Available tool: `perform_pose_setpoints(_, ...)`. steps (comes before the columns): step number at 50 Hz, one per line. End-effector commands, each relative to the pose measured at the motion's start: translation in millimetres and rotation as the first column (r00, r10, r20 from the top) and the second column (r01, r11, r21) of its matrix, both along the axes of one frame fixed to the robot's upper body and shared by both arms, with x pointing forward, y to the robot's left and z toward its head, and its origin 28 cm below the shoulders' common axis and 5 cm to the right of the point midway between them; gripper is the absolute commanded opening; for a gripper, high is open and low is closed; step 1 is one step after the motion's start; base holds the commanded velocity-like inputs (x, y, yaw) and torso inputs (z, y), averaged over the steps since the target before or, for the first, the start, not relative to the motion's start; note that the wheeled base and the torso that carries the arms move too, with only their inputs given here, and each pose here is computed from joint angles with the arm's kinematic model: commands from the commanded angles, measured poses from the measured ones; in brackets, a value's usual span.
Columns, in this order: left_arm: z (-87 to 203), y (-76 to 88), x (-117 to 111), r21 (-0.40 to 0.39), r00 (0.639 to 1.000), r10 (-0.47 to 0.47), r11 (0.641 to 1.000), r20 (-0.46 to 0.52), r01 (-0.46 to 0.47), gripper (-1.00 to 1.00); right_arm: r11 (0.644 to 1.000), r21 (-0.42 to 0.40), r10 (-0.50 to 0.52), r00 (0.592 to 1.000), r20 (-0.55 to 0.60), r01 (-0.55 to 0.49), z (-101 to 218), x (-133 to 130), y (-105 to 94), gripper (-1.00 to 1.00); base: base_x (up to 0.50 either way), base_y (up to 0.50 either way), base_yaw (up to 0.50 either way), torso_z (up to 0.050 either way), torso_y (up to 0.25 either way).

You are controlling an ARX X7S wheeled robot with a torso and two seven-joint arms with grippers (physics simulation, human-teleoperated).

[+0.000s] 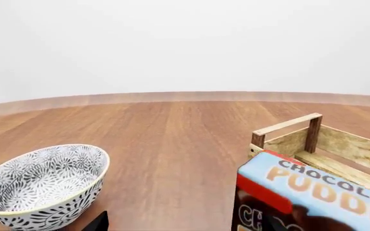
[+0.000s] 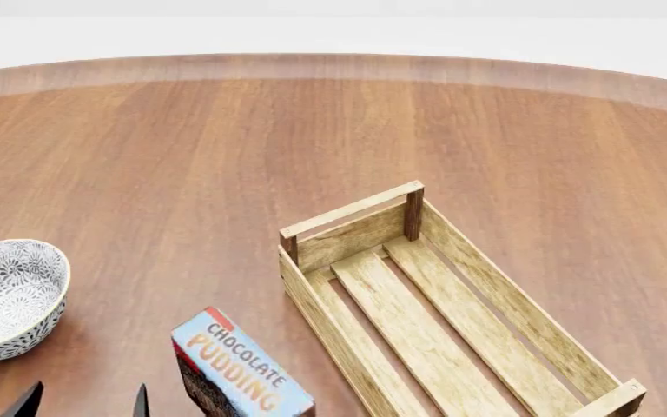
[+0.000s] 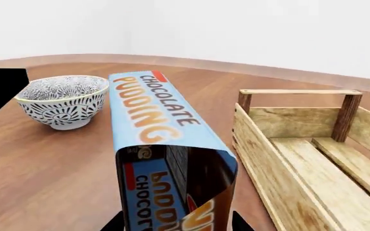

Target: Pick up the chocolate pudding and put it in the tray.

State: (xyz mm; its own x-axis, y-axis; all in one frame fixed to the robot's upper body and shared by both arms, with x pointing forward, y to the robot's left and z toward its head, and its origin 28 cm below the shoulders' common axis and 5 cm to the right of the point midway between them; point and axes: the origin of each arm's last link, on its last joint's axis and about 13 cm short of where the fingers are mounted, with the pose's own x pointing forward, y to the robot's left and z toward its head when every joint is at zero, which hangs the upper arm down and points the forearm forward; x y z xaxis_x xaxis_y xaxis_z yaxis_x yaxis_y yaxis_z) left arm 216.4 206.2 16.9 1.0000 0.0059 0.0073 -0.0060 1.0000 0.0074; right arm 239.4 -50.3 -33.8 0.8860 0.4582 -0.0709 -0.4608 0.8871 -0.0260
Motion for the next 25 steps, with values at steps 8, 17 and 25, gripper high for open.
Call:
perform_pose_setpoints(8,-2,1.2,-1,-0.005,1.0,0.002,1.0,-0.002,-0.002,1.0,0.993,-0.011,-0.113,0.99,0.081,0.114,31,21,-19.8,-1.0,0.0,0.0,0.0,0.0,0.0)
perform_pose_setpoints(17,-2,0.4,0,-0.004,1.0,0.002,1.0,-0.006,-0.002,1.0,0.986,-0.017,-0.164,0.983,0.086,0.166,34,30,-31.3,-1.0,0.0,0.0,0.0,0.0,0.0)
perform_pose_setpoints(25,-2,0.1,0,-0.005,1.0,0.001,1.0,-0.006,-0.001,1.0,0.977,-0.022,-0.208,0.975,0.081,0.211,30,35,-39.8,-1.0,0.0,0.0,0.0,0.0,0.0)
